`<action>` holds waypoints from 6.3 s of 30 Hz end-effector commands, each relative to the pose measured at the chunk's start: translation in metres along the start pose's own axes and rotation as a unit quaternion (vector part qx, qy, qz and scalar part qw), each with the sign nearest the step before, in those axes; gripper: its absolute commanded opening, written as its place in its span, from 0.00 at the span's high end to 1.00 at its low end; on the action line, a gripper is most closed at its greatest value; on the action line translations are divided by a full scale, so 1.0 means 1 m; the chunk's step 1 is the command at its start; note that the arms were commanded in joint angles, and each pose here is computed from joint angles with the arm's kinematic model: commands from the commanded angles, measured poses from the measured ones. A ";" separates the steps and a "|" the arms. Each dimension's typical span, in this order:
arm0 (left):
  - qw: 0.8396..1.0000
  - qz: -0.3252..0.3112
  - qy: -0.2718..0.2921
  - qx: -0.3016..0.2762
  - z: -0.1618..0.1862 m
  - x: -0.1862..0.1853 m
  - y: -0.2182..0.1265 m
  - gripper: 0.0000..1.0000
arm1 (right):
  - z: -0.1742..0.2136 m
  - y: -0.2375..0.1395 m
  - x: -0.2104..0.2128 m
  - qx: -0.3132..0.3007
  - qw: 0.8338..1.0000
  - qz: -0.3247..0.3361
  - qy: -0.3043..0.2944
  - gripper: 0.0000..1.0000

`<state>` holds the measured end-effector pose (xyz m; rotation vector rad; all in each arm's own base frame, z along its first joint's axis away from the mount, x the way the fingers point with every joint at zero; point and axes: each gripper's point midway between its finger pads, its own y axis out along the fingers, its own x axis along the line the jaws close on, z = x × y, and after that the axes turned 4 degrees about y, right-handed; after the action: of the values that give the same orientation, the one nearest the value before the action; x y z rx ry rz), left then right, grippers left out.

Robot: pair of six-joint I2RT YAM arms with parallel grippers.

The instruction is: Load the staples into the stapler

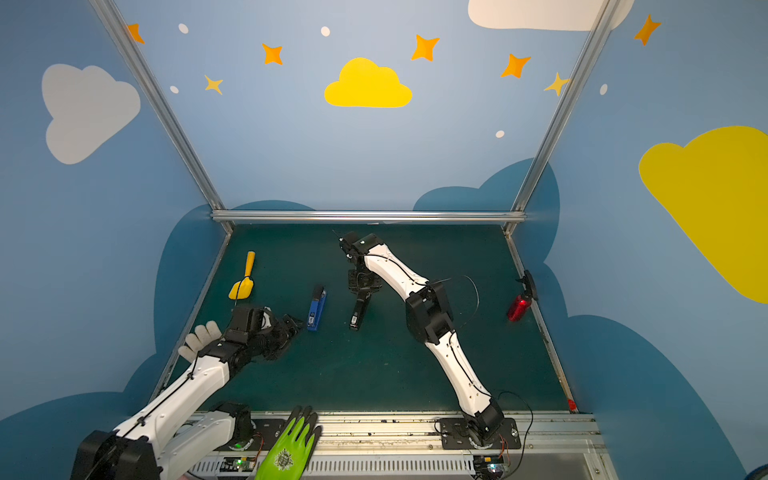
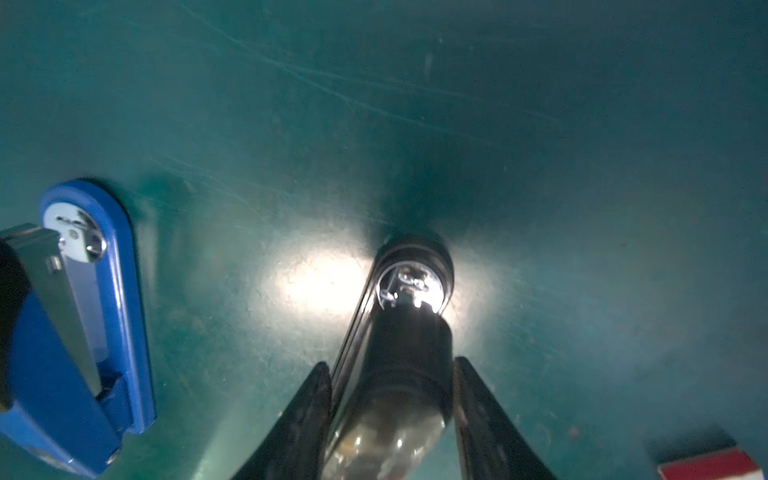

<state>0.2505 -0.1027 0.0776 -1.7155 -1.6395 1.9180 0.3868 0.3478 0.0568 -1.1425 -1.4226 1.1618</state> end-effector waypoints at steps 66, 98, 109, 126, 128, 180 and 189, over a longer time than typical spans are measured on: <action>0.948 0.226 0.127 0.185 0.047 -0.224 0.083 0.86 | 0.087 -0.172 0.001 -0.186 0.923 -0.244 -0.234 1.00; 0.957 0.279 0.017 0.077 -0.069 -0.225 0.057 0.96 | 0.137 -0.199 -0.093 -0.383 0.870 -0.264 -0.162 1.00; 0.948 0.314 -0.028 0.042 -0.109 -0.220 0.040 0.96 | 0.165 -0.152 -0.101 -0.317 0.899 -0.273 -0.132 0.97; 0.937 0.341 -0.006 0.073 -0.095 -0.224 0.038 0.96 | 0.165 -0.137 -0.112 -0.322 0.911 -0.244 -0.086 0.46; 0.937 0.338 0.003 0.082 -0.088 -0.224 0.039 0.96 | 0.162 -0.144 -0.111 -0.328 0.909 -0.244 -0.087 0.43; 0.960 0.257 -0.036 0.105 -0.049 -0.165 0.069 0.38 | 0.028 -0.094 -0.010 -0.203 0.952 -0.193 -0.121 0.99; 0.976 0.205 -0.011 0.073 -0.043 -0.138 0.039 0.37 | -0.013 -0.033 -0.053 -0.076 0.996 -0.022 0.032 1.00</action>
<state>0.3656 -0.1898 0.1563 -2.1396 -1.1233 2.2292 0.4054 0.3288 0.1017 -1.1039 -1.7565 0.8850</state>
